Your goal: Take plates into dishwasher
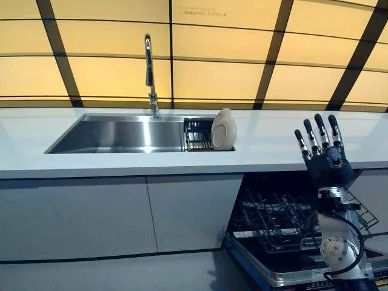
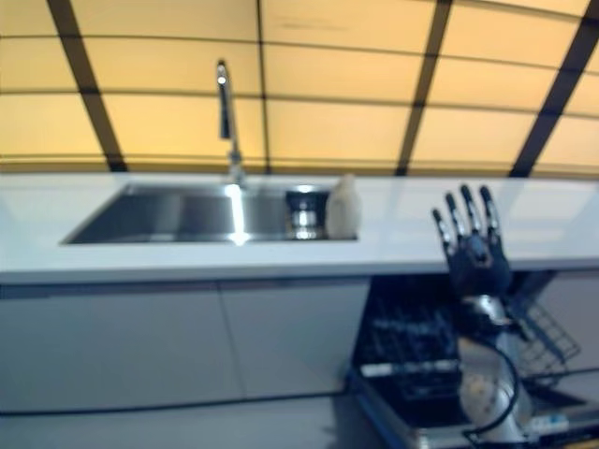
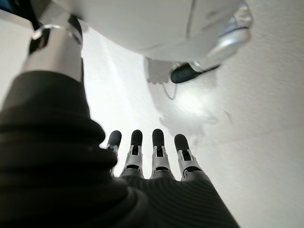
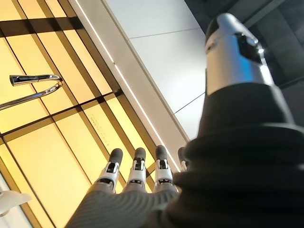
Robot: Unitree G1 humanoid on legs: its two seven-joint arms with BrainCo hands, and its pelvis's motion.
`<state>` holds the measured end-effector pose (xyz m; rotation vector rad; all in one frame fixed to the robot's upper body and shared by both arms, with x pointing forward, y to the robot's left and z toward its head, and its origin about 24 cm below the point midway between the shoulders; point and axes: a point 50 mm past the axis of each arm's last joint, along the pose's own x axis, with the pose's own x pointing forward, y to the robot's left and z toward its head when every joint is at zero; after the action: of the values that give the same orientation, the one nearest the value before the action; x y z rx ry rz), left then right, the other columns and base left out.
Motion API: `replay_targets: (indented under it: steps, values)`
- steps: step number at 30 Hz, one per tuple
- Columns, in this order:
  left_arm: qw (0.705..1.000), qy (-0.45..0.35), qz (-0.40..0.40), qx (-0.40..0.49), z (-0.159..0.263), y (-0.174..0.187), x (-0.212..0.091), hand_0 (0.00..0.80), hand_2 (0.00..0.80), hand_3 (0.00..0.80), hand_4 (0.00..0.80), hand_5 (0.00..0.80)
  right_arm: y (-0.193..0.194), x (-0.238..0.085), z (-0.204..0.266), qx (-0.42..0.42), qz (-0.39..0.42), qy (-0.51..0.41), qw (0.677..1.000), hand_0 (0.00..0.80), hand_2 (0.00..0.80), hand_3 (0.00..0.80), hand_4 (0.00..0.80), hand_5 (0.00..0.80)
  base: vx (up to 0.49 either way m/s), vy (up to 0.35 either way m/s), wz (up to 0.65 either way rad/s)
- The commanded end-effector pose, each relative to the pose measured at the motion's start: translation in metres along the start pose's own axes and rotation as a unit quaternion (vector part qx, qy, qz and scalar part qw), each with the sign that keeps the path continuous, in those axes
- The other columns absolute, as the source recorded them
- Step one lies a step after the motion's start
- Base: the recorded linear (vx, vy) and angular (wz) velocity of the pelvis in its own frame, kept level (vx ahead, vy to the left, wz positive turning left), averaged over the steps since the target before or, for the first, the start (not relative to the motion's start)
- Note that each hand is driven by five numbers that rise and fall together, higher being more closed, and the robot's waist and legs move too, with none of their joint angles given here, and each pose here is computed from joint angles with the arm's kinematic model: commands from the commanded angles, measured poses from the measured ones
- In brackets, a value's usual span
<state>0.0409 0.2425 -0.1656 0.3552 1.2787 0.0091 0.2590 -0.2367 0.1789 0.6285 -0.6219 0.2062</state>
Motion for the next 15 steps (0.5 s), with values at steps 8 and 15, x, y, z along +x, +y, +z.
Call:
replay_targets:
  steps: [8,15]
  values:
    - [0.997,-0.063,0.036,0.013,0.027,0.009,0.003,0.0,0.0,0.0,0.0,0.0,0.015,0.023,0.009,-0.024,0.044,-0.023,0.998,0.0,0.0,0.0,0.0,0.0,0.08,-0.099,-0.03]
    - [0.998,-0.033,0.045,0.021,0.025,0.012,0.004,0.0,0.0,0.0,0.0,0.0,0.017,0.028,0.011,-0.027,0.032,-0.042,0.998,0.0,0.0,0.0,0.0,0.0,0.154,0.078,0.13]
